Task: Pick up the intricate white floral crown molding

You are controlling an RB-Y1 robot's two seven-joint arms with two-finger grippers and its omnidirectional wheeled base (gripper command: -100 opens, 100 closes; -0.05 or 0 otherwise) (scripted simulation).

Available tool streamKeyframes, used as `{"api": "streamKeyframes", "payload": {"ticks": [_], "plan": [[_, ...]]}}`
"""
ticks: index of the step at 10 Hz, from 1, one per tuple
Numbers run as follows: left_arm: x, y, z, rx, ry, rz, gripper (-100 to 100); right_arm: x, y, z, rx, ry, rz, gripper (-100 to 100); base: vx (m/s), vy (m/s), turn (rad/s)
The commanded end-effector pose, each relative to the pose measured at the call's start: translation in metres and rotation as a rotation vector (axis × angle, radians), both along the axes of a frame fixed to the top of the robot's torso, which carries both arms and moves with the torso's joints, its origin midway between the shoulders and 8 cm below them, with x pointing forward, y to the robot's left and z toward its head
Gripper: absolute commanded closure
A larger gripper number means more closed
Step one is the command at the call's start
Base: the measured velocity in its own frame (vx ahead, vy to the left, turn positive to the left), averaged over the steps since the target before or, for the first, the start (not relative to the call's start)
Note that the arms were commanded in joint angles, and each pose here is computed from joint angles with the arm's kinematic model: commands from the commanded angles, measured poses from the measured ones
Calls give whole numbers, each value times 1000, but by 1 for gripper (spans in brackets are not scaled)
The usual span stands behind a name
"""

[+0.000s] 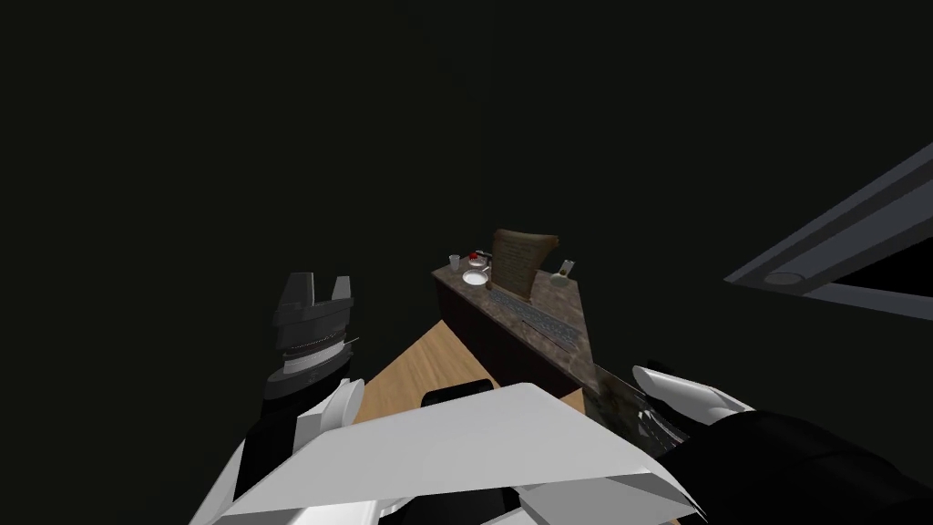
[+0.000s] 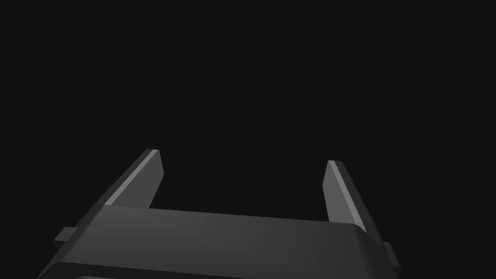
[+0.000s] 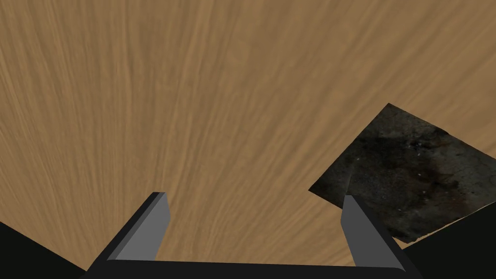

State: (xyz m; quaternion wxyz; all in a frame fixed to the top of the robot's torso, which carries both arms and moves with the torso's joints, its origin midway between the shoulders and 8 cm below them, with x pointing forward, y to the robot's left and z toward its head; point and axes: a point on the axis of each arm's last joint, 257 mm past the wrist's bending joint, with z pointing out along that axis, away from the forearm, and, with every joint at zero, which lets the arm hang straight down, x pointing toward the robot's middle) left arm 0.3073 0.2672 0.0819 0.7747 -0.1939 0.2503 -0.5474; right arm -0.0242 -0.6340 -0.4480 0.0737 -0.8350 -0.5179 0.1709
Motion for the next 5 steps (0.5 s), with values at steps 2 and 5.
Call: {"api": "streamKeyframes", "payload": {"ticks": [2,5], "plan": [[0,0,0,0,0,0,0,-19,-10,24,6,56,-88,-100,47,-16,149],[0,0,0,0,0,0,0,-35,-16,47,18,104,-173,-100,41,-11,96]]}}
